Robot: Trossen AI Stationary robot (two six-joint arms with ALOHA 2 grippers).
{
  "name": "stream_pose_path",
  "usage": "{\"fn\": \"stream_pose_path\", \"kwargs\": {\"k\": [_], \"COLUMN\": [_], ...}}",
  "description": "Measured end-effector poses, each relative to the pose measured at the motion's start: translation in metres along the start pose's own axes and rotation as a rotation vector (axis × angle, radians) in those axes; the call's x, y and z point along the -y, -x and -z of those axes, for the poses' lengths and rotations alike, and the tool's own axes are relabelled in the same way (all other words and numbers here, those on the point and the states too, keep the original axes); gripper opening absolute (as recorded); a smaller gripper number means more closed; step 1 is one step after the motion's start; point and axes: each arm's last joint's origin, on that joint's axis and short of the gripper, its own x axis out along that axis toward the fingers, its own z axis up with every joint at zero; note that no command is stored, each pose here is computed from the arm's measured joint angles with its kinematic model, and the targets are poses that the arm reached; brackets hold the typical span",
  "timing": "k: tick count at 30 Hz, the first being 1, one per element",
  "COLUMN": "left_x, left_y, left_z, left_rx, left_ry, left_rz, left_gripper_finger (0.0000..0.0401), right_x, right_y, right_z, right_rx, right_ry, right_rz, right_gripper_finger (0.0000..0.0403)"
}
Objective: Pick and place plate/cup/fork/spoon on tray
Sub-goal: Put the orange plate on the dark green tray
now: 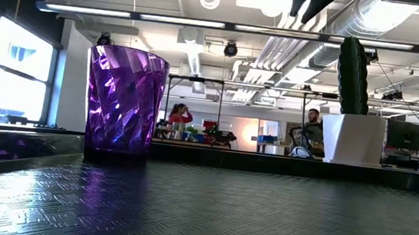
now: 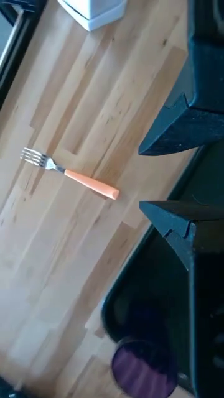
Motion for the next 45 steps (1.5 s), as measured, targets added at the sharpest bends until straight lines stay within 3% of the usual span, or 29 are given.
{"fn": "stream_pose_path", "kwargs": {"k": [11, 22, 38, 45], "left_x": [0.024, 0.037, 0.045, 0.045], "left_y": [-0.027, -0.045, -0.058, -0.058], "left_z": [-0.034, -0.048, -0.046, -0.047], "left_rx": [-0.091, -0.237, -0.373, -0.374], "left_ry": [0.113, 0.276, 0.488, 0.565], "left_rz": [0.007, -0.002, 0.014, 0.003], "left_gripper_finger": [0.0001, 0.0001, 0.0001, 0.0001], "right_x": [0.002, -0.003, -0.035, -0.037], "right_y": [-0.003, -0.001, 0.014, 0.015], "right_z": [-0.003, 0.001, 0.013, 0.015], "right_rx": [-0.07, -0.216, -0.018, -0.001], "right_ry": [0.145, 0.156, 0.355, 0.419], "right_rz": [-0.036, -0.173, -0.364, -0.379], "right_gripper_finger": [0.0131, 0.0172, 0.0154, 0.0151]}}
